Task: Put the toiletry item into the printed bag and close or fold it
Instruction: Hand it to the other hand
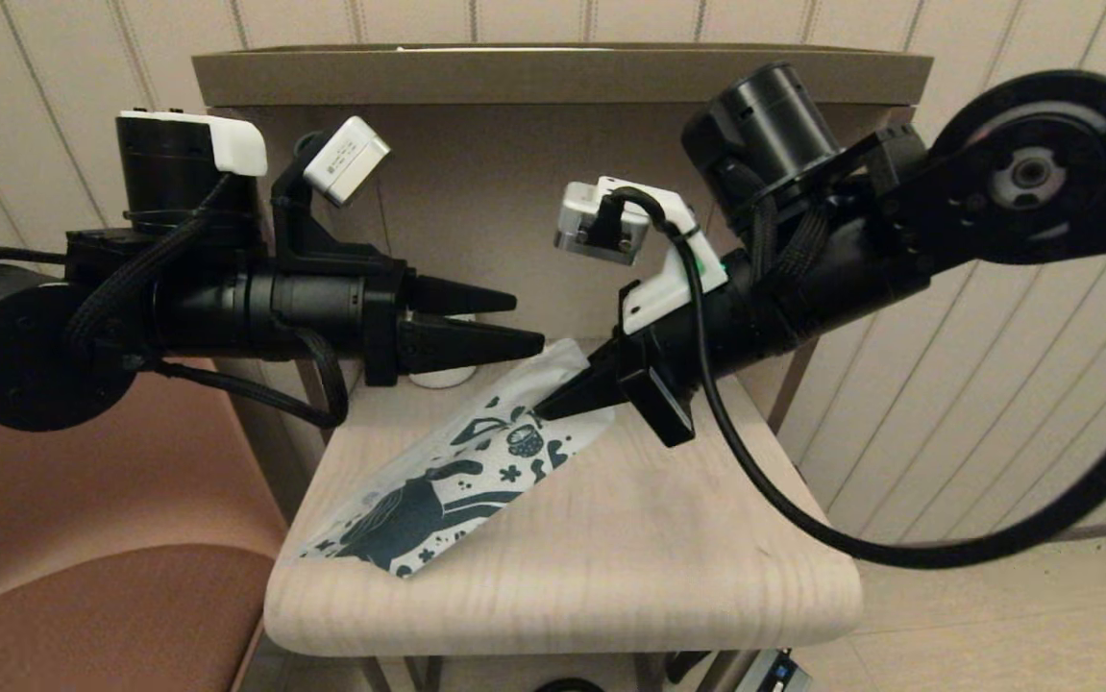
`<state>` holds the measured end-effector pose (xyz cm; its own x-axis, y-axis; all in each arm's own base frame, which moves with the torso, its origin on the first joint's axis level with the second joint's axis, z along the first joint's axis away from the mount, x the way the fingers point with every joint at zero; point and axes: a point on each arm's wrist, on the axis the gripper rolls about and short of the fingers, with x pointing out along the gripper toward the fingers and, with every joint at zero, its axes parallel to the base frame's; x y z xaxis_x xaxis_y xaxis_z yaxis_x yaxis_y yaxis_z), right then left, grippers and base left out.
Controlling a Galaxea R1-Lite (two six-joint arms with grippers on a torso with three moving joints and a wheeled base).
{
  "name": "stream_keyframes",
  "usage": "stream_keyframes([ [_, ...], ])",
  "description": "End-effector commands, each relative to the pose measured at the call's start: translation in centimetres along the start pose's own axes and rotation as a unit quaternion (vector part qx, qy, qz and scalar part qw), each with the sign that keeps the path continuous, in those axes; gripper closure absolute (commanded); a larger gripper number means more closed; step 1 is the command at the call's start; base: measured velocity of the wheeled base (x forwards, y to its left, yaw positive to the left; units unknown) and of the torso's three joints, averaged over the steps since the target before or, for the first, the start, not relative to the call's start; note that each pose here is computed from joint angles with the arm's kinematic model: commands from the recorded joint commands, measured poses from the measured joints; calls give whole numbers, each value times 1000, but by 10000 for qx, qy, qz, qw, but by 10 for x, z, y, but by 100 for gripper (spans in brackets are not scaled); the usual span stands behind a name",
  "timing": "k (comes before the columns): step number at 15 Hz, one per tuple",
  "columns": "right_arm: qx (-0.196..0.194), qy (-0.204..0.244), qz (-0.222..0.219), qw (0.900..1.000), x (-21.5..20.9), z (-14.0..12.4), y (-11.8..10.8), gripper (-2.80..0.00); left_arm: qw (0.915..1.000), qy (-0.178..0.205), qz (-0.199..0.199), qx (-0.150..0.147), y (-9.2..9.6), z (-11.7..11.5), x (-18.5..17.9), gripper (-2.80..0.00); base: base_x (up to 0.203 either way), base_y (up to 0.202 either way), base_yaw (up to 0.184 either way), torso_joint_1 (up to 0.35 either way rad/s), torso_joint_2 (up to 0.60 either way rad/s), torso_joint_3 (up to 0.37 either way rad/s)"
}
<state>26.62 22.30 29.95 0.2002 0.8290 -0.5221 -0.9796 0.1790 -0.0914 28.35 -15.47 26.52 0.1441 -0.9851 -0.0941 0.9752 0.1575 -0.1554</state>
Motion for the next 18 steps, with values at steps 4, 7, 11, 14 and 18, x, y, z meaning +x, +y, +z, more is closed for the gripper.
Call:
stream_keyframes([
  [4,86,-30,-34,10000,3,-2,-6,0,10000,60,-7,-69,7,-6,4,-280,0,0,0,0,0,0],
  [7,132,-47,-63,9999,7,-4,-10,0,10000,59,-7,-54,6,-6,4,-280,0,0,0,0,0,0],
  [11,163,-66,-79,9998,8,-4,-11,0,9999,64,127,-49,7,-7,5,-280,0,0,0,0,0,0],
  [14,167,-61,-77,9998,9,-5,-12,0,9998,-3,200,52,7,-8,7,-280,0,0,0,0,0,0],
  [18,166,-73,-83,9998,9,-4,-12,0,9998,6,201,41,7,-9,7,-280,0,0,0,0,0,0],
])
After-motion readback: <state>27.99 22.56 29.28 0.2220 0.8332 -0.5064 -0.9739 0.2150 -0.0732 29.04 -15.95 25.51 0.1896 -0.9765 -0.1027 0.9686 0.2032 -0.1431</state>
